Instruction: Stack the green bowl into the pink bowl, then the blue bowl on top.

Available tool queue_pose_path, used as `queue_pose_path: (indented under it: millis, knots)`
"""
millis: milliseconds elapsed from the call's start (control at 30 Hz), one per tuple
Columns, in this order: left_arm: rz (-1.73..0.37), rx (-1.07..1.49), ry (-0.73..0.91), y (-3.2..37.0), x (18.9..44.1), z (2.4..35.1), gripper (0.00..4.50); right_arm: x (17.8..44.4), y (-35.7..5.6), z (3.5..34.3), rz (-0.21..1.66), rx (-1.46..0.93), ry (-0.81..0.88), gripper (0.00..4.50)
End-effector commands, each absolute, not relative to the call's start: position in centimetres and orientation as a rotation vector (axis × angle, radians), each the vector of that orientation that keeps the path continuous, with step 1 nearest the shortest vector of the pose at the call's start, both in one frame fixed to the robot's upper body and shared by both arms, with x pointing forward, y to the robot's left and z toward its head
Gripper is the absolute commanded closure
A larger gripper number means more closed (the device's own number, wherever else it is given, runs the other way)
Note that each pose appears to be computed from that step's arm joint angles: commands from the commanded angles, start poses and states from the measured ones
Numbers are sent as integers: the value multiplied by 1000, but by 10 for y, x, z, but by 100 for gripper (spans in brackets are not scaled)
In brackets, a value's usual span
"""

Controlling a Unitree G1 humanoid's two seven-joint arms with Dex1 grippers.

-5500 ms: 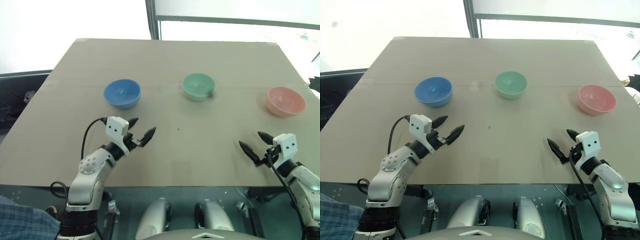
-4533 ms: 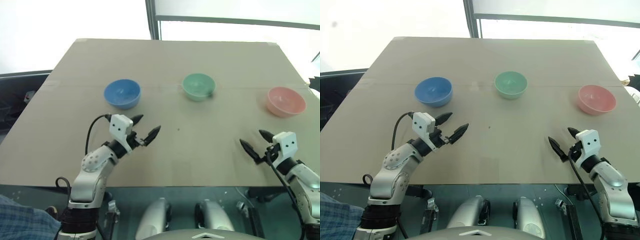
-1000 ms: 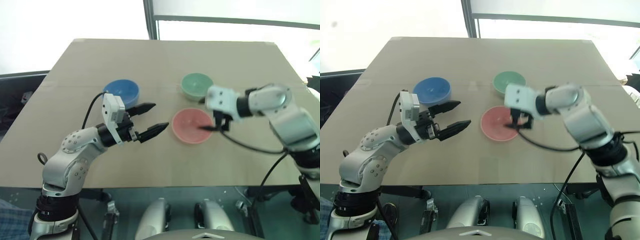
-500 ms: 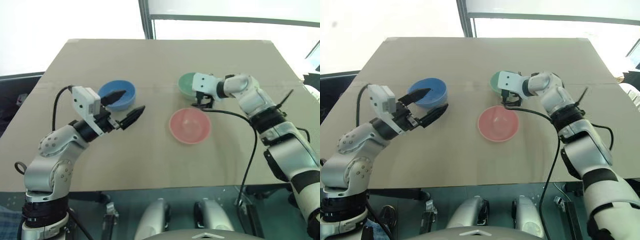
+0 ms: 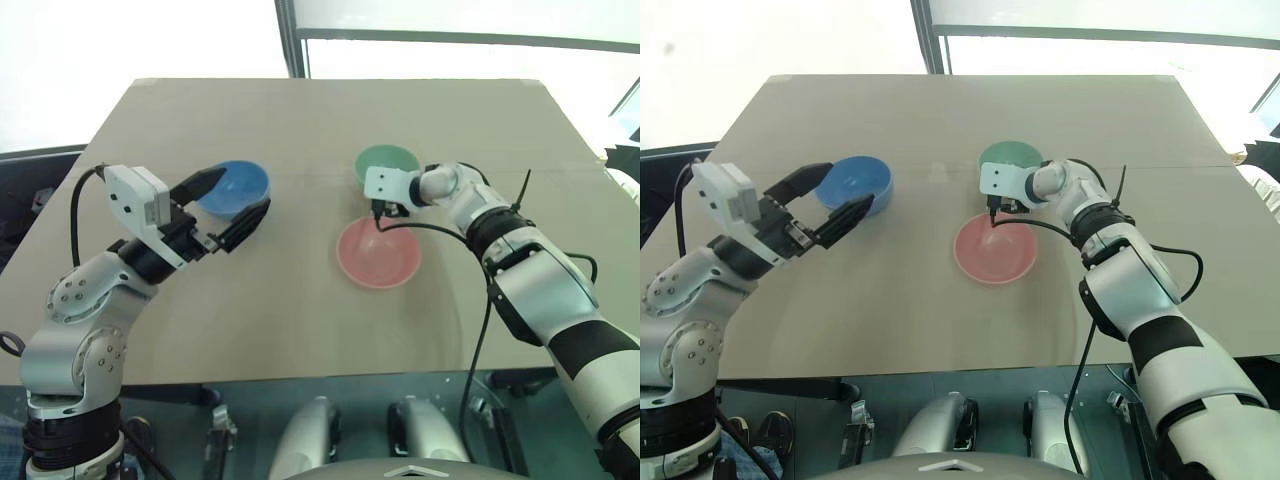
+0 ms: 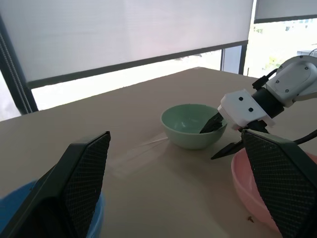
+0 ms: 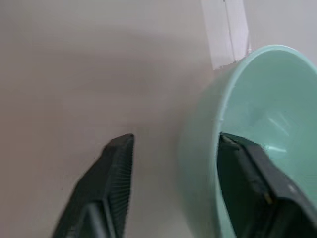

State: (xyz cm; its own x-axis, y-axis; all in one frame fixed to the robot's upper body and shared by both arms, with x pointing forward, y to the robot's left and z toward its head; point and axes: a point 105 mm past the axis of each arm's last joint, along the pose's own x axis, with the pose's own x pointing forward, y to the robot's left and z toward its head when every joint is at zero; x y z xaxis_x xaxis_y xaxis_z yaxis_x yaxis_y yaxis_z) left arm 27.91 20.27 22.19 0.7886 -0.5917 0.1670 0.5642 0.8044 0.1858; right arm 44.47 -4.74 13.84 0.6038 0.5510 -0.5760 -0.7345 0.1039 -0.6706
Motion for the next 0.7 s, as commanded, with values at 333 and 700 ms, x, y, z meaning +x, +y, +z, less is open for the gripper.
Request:
queue_pose_path:
  millis: [333,700]
  knots:
    - [-627,162,-268,202,273,235,0,450,-46,166,934,-1138,107,444]
    - [-743,132,-258,187,283,233,0,395,-26,236,1187,-1092,-166,444]
